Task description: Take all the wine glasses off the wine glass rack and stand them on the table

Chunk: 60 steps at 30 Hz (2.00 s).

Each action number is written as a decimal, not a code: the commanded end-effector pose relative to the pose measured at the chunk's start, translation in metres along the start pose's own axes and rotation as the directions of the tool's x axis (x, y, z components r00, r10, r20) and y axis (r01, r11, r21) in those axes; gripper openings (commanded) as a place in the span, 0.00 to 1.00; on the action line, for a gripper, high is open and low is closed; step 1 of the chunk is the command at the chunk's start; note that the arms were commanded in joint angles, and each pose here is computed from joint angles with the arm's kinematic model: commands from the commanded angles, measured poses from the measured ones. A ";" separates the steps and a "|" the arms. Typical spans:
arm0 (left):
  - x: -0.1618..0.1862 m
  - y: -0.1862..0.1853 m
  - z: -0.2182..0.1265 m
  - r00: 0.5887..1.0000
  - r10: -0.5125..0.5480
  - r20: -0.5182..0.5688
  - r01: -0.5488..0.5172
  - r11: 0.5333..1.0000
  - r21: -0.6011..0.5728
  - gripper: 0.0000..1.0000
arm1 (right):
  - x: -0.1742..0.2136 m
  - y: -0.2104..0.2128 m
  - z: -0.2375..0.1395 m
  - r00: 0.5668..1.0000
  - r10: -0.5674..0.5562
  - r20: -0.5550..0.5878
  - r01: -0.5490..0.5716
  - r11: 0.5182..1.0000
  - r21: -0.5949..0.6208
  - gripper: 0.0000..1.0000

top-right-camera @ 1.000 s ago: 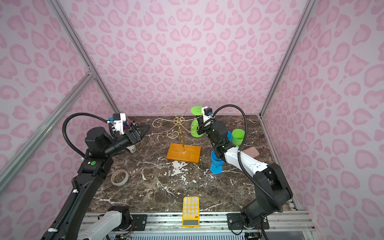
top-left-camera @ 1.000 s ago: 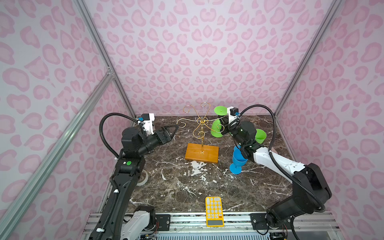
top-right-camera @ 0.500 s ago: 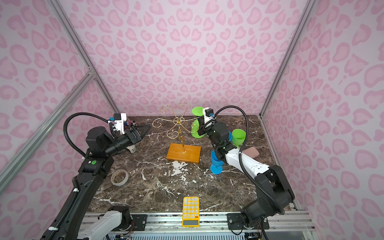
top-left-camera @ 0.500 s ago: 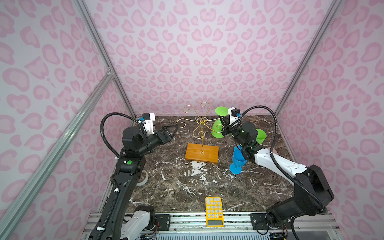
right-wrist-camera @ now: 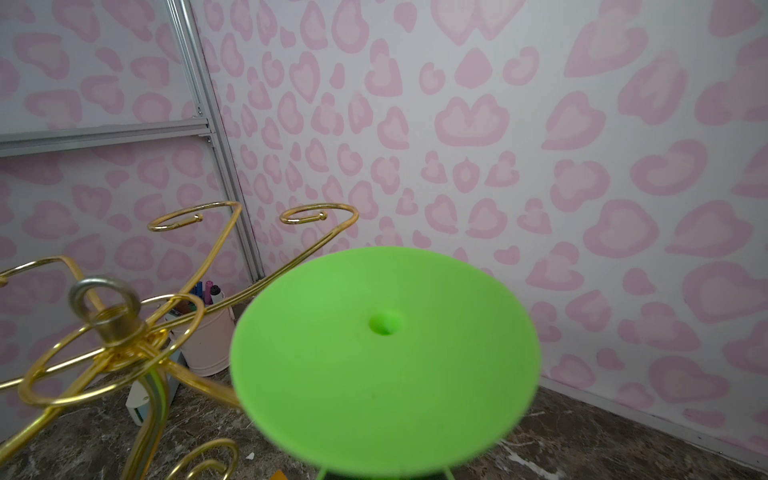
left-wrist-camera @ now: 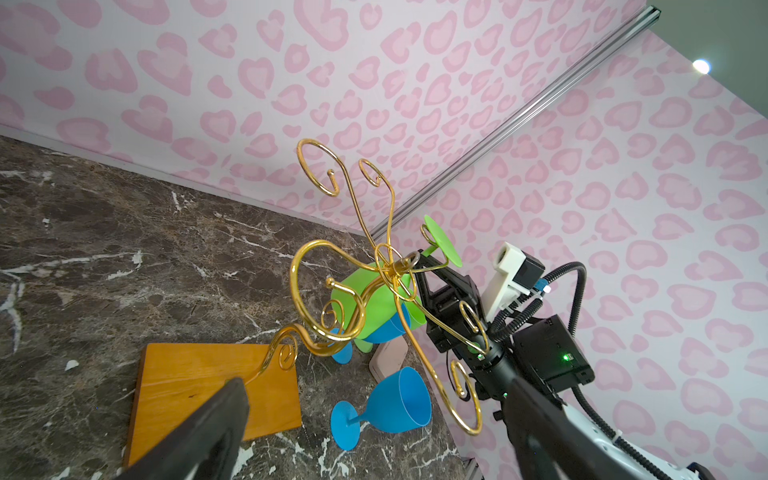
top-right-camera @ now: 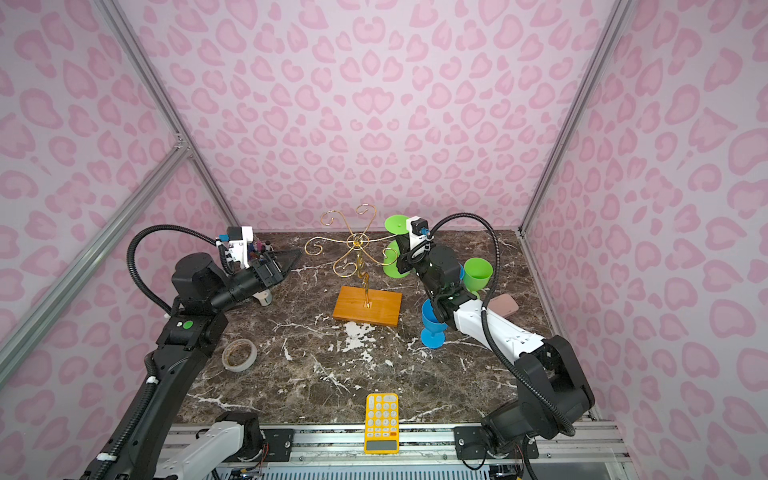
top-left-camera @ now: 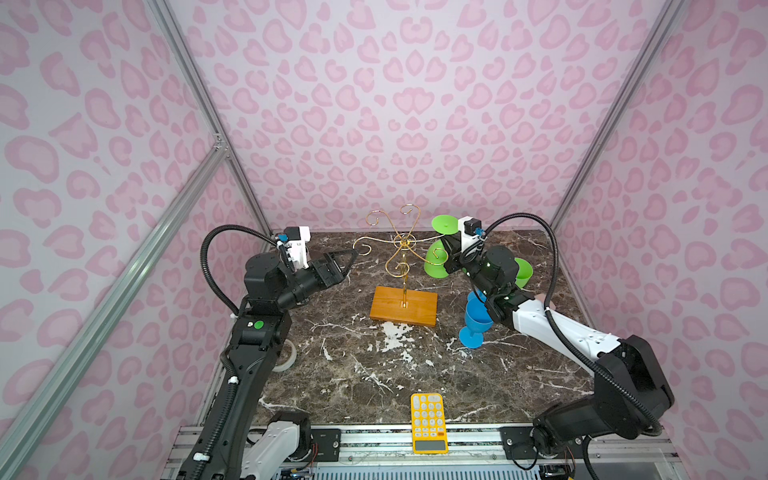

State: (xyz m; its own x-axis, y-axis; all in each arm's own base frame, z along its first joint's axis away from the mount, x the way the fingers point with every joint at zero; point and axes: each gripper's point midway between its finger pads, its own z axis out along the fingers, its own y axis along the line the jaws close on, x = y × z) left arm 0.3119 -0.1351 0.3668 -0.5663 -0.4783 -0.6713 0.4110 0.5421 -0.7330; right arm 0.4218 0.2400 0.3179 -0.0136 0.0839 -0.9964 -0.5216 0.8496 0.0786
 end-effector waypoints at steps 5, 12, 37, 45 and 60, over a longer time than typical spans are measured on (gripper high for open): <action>-0.011 -0.015 -0.003 0.998 0.045 0.039 -0.047 0.998 0.043 0.98 | 0.012 0.020 0.005 0.998 -0.039 -0.052 0.035 0.996 -0.084 0.00; -0.010 -0.015 -0.004 0.998 0.046 0.039 -0.047 0.998 0.044 0.98 | 0.018 0.032 0.007 0.995 -0.069 -0.071 0.062 0.993 -0.101 0.00; -0.010 -0.022 -0.013 0.997 0.059 0.052 -0.061 0.997 0.038 0.98 | 0.029 0.013 0.039 0.993 -0.072 -0.089 0.070 0.997 -0.022 0.00; -0.012 -0.028 -0.017 0.996 0.062 0.065 -0.065 0.997 0.046 0.98 | 0.031 0.004 0.046 0.994 -0.068 -0.090 0.068 0.998 -0.001 0.00; -0.013 -0.039 -0.026 0.993 0.085 0.079 -0.089 0.995 0.055 0.98 | 0.027 -0.001 0.043 0.994 -0.071 -0.082 0.072 0.997 0.008 0.00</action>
State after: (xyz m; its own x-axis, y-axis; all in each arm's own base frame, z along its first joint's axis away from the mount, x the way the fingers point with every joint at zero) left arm 0.2864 -0.1324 0.3987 -0.4953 -0.4861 -0.7200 0.4790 0.5385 -0.6932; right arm 0.4576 0.2680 0.3122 0.0128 0.0157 -0.9998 -0.5364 0.8440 0.0064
